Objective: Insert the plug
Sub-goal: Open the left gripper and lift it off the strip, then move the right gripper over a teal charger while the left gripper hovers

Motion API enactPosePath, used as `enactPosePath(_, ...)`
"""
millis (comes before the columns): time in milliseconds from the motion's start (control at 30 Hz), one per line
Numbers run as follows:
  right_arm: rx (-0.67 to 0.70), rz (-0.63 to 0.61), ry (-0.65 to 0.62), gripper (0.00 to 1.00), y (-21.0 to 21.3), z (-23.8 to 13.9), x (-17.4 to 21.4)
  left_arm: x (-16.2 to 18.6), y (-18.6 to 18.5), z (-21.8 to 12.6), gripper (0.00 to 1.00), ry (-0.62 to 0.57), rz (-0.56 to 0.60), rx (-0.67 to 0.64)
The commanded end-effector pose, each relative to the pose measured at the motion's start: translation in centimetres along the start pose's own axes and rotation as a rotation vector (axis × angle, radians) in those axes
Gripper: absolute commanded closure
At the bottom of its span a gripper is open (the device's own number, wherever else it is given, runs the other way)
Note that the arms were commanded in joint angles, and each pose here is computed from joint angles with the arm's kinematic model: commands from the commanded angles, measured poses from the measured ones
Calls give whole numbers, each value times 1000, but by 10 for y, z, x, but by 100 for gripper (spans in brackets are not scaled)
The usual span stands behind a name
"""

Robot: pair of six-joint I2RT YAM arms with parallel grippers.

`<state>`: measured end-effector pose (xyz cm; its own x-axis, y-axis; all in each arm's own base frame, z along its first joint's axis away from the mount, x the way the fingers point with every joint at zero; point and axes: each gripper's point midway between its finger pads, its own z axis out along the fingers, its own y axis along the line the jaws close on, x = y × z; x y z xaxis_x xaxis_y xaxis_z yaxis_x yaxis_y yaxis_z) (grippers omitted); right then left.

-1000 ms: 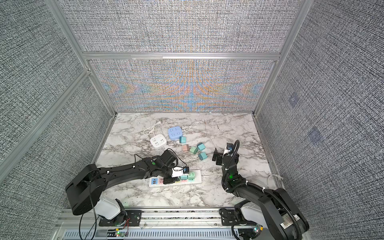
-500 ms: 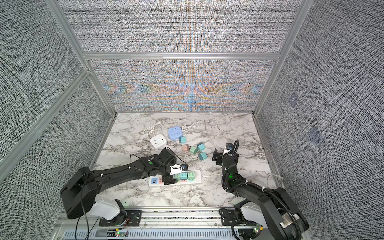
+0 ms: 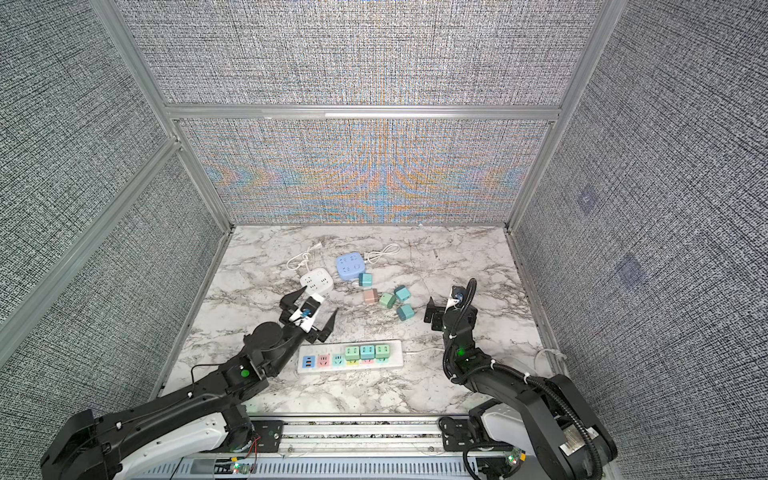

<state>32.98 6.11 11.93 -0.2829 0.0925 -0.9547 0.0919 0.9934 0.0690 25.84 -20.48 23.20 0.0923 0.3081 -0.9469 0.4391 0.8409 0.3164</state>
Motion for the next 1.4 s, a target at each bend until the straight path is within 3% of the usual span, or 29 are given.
enactPosePath(0,-4,12,-13,1,2,1,-4,-28,43,-17,1,-173,-241,-188)
enactPosePath(133,-7,28,-32,0,0,1,-9,8,48,-26,1,-113,-300,-232)
enactPosePath(233,-11,77,-14,1,-7,5,-7,1,42,-22,1,-127,-320,-173)
enactPosePath(300,-11,95,-9,1,-10,6,-7,1,48,-18,1,-111,-329,-213)
enactPosePath(633,-28,105,28,0,-8,6,-1,22,33,15,1,70,-399,-203)
enactPosePath(833,-88,131,240,1,12,5,12,40,42,20,1,147,-415,-275)
enactPosePath(1033,-157,150,344,7,38,-2,15,49,45,23,1,149,-464,-268)
enactPosePath(1200,-214,149,440,14,62,11,22,56,40,28,1,186,-454,-251)
enactPosePath(1367,-229,116,552,14,85,29,36,71,37,29,1,243,-415,-265)
